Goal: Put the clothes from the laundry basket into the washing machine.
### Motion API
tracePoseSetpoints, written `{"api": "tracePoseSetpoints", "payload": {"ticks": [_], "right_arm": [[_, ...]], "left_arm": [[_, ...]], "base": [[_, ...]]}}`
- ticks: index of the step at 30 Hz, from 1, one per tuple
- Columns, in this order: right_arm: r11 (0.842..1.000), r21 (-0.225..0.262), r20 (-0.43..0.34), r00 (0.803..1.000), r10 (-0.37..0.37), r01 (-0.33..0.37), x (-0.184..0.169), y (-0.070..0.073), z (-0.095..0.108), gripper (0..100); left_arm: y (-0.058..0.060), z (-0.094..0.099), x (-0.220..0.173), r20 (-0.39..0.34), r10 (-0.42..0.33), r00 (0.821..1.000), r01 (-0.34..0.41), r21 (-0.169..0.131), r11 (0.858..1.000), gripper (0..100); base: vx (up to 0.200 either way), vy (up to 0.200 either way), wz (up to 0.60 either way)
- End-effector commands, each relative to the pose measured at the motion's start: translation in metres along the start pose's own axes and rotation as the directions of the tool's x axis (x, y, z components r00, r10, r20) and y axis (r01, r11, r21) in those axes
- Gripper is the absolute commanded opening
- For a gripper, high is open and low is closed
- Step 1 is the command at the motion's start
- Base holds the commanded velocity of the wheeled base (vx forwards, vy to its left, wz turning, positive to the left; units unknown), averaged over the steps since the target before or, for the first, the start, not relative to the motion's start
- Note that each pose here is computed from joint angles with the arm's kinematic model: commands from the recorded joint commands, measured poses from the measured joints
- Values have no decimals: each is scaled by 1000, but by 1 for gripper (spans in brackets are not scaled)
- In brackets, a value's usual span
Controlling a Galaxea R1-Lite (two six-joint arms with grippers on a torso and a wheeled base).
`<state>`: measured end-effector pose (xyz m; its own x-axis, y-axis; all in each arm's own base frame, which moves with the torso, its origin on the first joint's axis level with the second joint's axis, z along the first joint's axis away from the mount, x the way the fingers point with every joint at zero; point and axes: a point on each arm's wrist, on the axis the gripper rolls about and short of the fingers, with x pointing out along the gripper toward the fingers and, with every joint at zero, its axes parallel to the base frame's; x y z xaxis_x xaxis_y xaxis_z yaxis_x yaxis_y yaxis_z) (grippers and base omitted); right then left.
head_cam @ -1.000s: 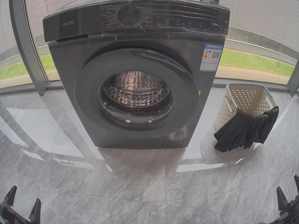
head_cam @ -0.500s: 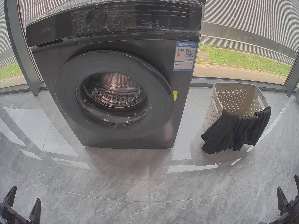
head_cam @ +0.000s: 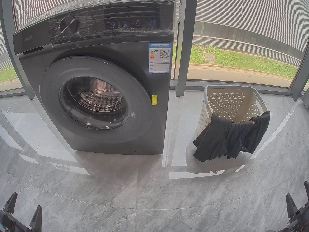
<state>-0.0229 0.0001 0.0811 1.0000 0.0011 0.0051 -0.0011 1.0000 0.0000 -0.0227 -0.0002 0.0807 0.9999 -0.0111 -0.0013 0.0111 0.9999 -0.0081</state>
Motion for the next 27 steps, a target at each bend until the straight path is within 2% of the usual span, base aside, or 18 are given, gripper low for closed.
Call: {"api": "tracePoseSetpoints", "payload": {"ticks": [1, 11, 17, 27], "right_arm": [[1000, 0, -8, 1000, 0, 0, 1, 0, -5, 100], [1000, 0, -8, 1000, 2, -2, 1, 0, -5, 100], [1000, 0, -8, 1000, 2, -2, 1, 0, -5, 100], [1000, 0, -8, 1000, 2, -2, 1, 0, -5, 100]], "left_arm": [[0, -5, 0, 0, 0, 1000, 0, 0, 1000, 100], [0, -5, 0, 0, -6, 1000, 6, 8, 1000, 100], [0, -5, 0, 0, 0, 1000, 0, -1, 1000, 100], [0, -5, 0, 0, 2, 1000, -2, -3, 1000, 100]], "base": [[0, -200, 0], [0, -200, 0], [0, 0, 0], [200, 0, 0]]}}
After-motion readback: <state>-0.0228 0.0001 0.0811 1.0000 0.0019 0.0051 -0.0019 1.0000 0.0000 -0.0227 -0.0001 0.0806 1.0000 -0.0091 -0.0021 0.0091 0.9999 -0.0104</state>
